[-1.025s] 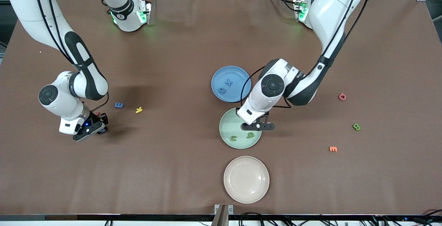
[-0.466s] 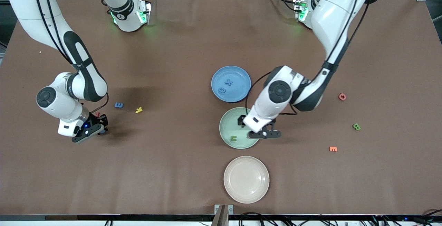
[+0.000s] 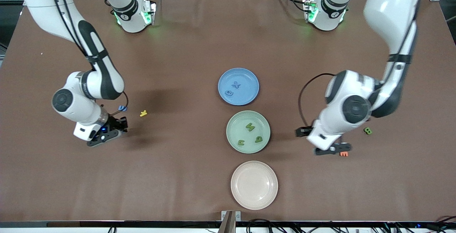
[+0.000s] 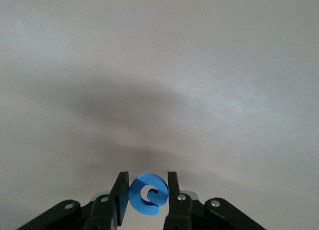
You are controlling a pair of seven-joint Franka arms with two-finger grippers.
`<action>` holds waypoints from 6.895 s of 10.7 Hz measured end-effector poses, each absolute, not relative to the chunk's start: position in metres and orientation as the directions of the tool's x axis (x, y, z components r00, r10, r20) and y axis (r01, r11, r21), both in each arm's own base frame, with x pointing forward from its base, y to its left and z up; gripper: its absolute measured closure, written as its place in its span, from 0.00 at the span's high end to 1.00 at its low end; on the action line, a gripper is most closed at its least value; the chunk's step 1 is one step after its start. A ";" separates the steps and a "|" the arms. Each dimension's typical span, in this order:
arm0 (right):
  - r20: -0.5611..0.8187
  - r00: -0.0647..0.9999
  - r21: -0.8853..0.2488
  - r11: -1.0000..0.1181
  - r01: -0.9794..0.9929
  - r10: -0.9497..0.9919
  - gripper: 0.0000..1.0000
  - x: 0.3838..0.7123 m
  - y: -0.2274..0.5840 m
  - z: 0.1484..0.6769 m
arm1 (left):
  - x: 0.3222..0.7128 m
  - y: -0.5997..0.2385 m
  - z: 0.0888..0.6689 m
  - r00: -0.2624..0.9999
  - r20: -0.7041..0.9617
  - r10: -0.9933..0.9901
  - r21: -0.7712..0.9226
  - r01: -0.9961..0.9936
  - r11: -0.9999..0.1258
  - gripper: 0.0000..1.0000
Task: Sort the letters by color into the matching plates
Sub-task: 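Place the e on the blue plate while the left gripper reaches B, then grasp the green B with the left gripper while the right returns, then place the B on the green plate while the right reaches blue m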
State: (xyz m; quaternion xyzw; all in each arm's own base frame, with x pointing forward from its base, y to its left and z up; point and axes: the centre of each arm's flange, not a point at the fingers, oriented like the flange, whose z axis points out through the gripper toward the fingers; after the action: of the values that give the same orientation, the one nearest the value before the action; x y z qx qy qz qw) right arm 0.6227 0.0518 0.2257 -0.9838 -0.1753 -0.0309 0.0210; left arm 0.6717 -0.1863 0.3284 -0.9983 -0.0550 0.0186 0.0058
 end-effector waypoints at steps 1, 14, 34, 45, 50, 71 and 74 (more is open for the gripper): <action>0.063 0.949 -0.038 -0.949 0.313 0.310 0.36 0.619 0.082 0.227 | 0.671 -0.146 0.331 0.996 -0.049 0.073 -0.022 0.072 -0.997 1.00; 0.005 0.958 -0.075 -0.955 0.287 0.288 0.36 0.442 0.470 0.252 | 0.625 0.082 0.221 0.827 -0.008 -0.562 -0.016 -0.562 -0.827 1.00; 0.014 0.805 0.033 -0.805 0.592 0.593 1.00 0.638 0.233 0.281 | 0.626 0.119 0.179 0.732 0.047 -0.680 -0.018 -0.680 -0.733 0.42; -0.030 0.761 0.004 -0.762 0.648 0.648 1.00 0.668 0.007 0.316 | 0.685 -0.065 0.266 0.836 0.045 -0.547 0.008 -0.548 -0.837 0.36; -0.023 0.987 0.015 -0.988 0.157 0.156 1.00 0.667 -0.010 0.316 | 0.642 -0.276 0.287 0.947 0.009 -0.320 0.016 -0.321 -0.947 0.36; -0.017 0.132 -0.069 -0.130 -0.989 -0.991 1.00 0.625 -0.005 0.208 | 0.648 -0.240 0.478 0.992 0.104 -0.066 -0.067 -0.059 -0.996 1.00; -0.026 0.135 -0.070 -0.133 -0.989 -0.990 1.00 0.602 0.005 0.200 | 0.636 -0.207 0.523 0.992 0.078 -0.099 -0.044 -0.096 -0.994 1.00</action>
State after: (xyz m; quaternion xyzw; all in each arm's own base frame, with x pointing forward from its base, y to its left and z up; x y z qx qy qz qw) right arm 0.6015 0.0049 0.1995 -0.7526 0.6574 -0.0130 0.0349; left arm 0.6360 -0.2069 0.5232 -0.9978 0.0487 -0.0399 0.0203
